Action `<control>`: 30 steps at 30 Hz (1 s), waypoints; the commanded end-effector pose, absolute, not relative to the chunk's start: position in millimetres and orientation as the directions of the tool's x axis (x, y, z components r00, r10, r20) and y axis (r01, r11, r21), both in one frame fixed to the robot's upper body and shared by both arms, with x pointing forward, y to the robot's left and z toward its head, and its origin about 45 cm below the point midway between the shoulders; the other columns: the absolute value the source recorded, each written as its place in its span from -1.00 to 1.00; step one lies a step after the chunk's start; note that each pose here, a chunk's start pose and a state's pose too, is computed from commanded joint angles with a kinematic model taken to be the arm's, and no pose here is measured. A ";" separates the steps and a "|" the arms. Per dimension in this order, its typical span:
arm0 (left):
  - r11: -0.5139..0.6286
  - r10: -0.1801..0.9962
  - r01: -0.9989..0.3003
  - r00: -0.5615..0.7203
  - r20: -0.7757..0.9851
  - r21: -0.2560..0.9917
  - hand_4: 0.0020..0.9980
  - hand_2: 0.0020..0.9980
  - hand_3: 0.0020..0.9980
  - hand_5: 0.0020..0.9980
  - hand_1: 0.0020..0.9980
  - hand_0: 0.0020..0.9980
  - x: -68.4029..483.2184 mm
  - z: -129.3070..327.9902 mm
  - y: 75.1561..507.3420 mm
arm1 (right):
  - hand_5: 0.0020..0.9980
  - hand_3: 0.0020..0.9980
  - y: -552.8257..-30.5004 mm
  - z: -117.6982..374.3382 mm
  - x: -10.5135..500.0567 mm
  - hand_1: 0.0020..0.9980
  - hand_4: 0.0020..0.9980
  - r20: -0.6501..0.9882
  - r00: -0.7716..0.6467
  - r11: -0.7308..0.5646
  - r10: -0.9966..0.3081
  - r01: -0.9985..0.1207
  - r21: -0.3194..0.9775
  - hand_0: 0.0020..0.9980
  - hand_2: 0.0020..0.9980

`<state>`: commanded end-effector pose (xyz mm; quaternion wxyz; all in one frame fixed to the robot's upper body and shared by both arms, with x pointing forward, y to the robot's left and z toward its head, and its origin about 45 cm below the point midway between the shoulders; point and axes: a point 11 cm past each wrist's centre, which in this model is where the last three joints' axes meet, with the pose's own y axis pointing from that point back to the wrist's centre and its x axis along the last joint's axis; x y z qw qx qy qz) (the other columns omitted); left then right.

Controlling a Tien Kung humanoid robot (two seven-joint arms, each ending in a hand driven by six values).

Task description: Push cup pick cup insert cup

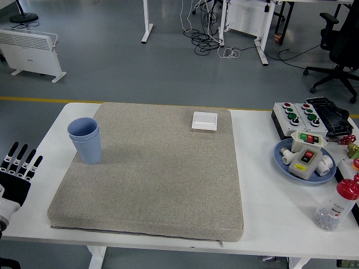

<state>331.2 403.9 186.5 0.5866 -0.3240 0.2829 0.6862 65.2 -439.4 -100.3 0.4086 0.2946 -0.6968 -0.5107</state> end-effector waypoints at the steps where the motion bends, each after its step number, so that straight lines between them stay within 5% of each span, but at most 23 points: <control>1: -0.152 0.622 -0.988 -0.103 -0.776 0.010 0.24 0.67 0.45 1.00 0.62 0.58 331.7 185.8 403.6 | -0.08 0.15 -439.5 -100.3 65.2 0.30 -0.76 0.269 -0.492 0.305 -0.828 0.007 0.952 0.45 0.29; 30: -0.173 0.638 -0.984 -0.144 -0.757 0.041 0.24 0.64 0.41 1.00 0.61 0.60 330.4 171.1 411.4 | -0.07 0.15 -435.1 -103.5 52.9 0.30 -0.76 0.281 -0.463 0.299 -0.840 0.037 0.954 0.45 0.29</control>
